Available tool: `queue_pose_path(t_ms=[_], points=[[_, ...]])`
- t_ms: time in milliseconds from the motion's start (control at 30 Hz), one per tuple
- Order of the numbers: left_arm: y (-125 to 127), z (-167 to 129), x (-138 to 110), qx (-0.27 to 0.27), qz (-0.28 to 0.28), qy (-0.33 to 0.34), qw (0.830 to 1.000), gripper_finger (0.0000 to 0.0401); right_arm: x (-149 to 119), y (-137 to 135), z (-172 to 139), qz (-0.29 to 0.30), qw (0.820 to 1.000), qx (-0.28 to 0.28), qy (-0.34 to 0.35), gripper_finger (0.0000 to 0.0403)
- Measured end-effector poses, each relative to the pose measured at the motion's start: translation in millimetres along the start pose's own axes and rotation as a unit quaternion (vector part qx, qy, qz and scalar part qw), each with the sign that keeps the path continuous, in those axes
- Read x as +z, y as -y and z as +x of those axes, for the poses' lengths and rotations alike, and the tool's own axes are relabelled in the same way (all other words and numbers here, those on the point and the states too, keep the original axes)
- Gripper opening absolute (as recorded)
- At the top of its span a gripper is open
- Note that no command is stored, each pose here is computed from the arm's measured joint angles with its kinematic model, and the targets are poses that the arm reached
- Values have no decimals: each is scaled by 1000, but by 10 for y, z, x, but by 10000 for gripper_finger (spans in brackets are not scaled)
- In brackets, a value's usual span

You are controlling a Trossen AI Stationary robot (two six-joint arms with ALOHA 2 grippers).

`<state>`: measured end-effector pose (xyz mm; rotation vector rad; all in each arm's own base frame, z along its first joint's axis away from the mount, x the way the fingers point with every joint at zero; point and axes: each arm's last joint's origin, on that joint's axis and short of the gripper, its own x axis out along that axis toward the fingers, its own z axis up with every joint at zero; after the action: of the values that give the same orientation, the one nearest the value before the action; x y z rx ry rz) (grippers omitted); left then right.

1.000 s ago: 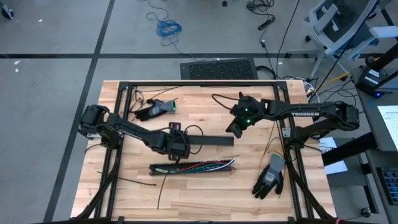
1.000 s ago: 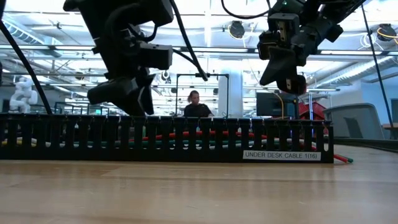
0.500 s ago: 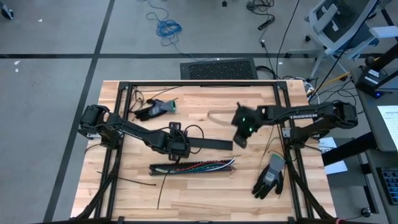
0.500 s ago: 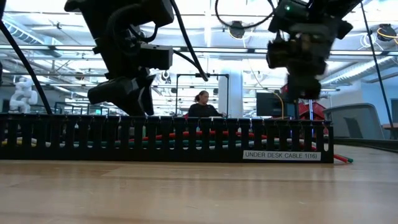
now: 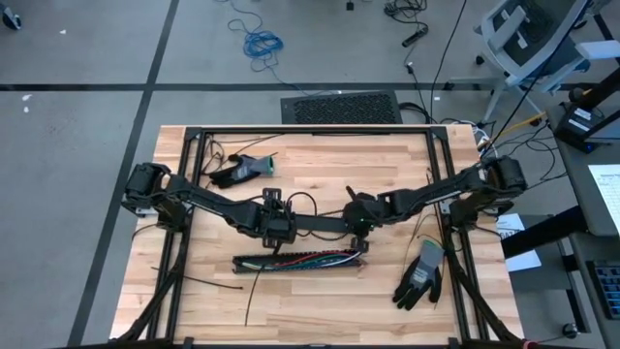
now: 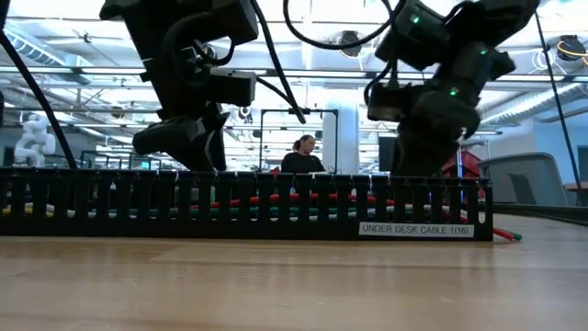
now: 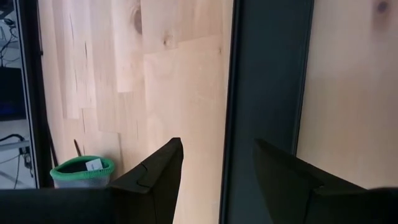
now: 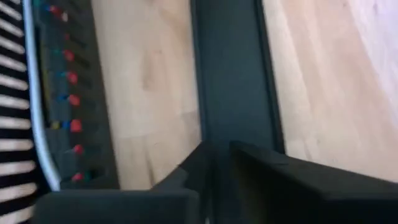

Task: Ziptie cables
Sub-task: Close the black cable duct

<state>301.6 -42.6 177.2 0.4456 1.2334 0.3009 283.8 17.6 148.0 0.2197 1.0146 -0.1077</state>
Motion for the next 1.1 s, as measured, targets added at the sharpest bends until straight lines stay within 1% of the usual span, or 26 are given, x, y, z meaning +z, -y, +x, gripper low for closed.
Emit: queue_pose_path(t_ms=[100, 233, 333, 400, 467, 567, 700, 767, 867, 933, 1000, 1033, 1100], points=[[0, 0, 0, 0, 0, 0, 1000, 192, 15, 67, 27, -3, 1000, -9, 1, 103], [0, 0, -3, 0, 1, -1, 1000, 192, 51, 197, 20, 13, 1000, -23, 6, 185], [0, 0, -3, 0, 0, -1, 1000, 192, 79, 307, 16, 14, 999, -45, 12, 240], [0, 0, -3, 0, 0, -1, 1000, 192, 93, 382, 13, 12, 999, -49, 13, 268], [0, 0, -2, 0, 0, -1, 1000, 192, 99, 431, 10, 14, 999, -37, 9, 282], [0, 0, -2, 0, 0, -1, 1000, 192, 95, 455, 21, 17, 999, -31, 5, 284], [0, 0, 0, 0, -2, 0, 1000, 192, 85, 444, 110, 19, 999, -26, 1, 272], [0, 0, 0, 0, -2, 0, 1000, 192, 88, 430, 188, 22, 1000, -9, 4, 266], [0, 0, -1, 0, -2, 0, 1000, 192, 81, 410, 332, 29, 1000, -9, 9, 263], [0, 0, -2, 0, -1, -1, 1000, 192, 53, 412, 459, 28, 1000, -14, 1, 256], [0, 0, -2, 0, -4, -1, 1000, 192, 13, 413, 590, 24, 999, -25, -12, 231], [0, 0, -6, 0, -11, -3, 1000, 192, 0, 403, 620, 23, 999, -36, -15, 209], [0, 0, -16, 0, -30, -8, 1000, 192, -8, 378, 620, 37, 998, -48, -14, 146]])
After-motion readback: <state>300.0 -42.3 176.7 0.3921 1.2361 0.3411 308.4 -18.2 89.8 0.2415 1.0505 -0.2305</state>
